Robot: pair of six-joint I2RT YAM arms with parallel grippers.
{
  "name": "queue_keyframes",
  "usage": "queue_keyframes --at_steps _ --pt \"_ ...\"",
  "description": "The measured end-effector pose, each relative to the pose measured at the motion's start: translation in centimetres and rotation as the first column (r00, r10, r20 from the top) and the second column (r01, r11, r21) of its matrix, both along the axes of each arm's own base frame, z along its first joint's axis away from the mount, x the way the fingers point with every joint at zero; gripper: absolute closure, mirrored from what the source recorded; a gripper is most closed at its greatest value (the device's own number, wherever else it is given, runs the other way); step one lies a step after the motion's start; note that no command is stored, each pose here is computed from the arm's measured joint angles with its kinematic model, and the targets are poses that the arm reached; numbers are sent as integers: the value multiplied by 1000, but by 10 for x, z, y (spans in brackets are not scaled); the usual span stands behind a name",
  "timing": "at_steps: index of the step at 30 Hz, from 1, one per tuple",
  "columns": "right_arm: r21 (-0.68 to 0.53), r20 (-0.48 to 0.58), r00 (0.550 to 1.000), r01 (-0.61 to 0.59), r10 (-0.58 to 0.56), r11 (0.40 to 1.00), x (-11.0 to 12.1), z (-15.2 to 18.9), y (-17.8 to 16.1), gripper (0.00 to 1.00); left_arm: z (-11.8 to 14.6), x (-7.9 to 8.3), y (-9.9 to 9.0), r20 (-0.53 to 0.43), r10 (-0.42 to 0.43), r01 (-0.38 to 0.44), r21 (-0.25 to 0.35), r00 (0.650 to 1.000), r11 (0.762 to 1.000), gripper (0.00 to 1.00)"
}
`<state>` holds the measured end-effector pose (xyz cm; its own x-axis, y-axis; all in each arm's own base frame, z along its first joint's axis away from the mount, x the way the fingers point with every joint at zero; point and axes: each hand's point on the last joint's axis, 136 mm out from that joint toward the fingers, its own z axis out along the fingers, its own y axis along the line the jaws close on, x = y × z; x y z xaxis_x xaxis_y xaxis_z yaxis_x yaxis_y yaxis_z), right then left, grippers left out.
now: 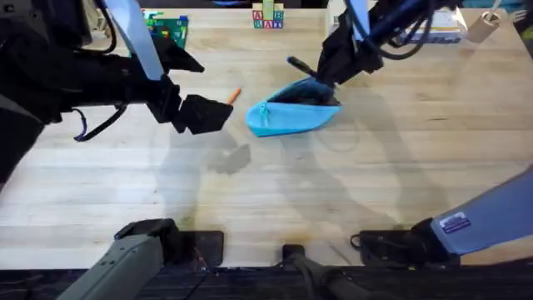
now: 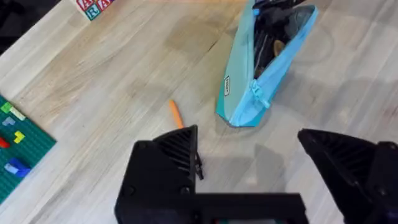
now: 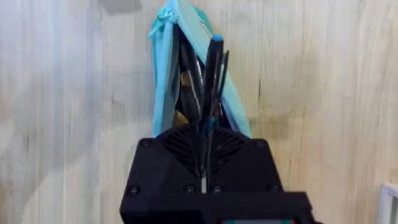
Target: Unzip the bag, pick up the pens from the table one at a time and place them inside, then zip the bag closed.
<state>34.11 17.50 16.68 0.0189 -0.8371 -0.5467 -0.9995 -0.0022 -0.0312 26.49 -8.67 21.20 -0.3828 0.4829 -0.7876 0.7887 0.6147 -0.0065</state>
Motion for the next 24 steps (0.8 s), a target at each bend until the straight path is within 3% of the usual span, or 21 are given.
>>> queue_keyframes --at_steps 10,16,24 --pt "9 -109 993 -47 48 999 -5 -35 20 968 0 0 0 0 0 0 0 1000 1000 6" --pt "-52 -205 978 -51 39 997 -16 -56 13 968 0 0 0 0 0 0 0 1000 1000 6" --pt "-88 -186 982 -51 34 995 -13 -60 8 968 0 -1 0 -4 0 0 0 1000 1000 5"
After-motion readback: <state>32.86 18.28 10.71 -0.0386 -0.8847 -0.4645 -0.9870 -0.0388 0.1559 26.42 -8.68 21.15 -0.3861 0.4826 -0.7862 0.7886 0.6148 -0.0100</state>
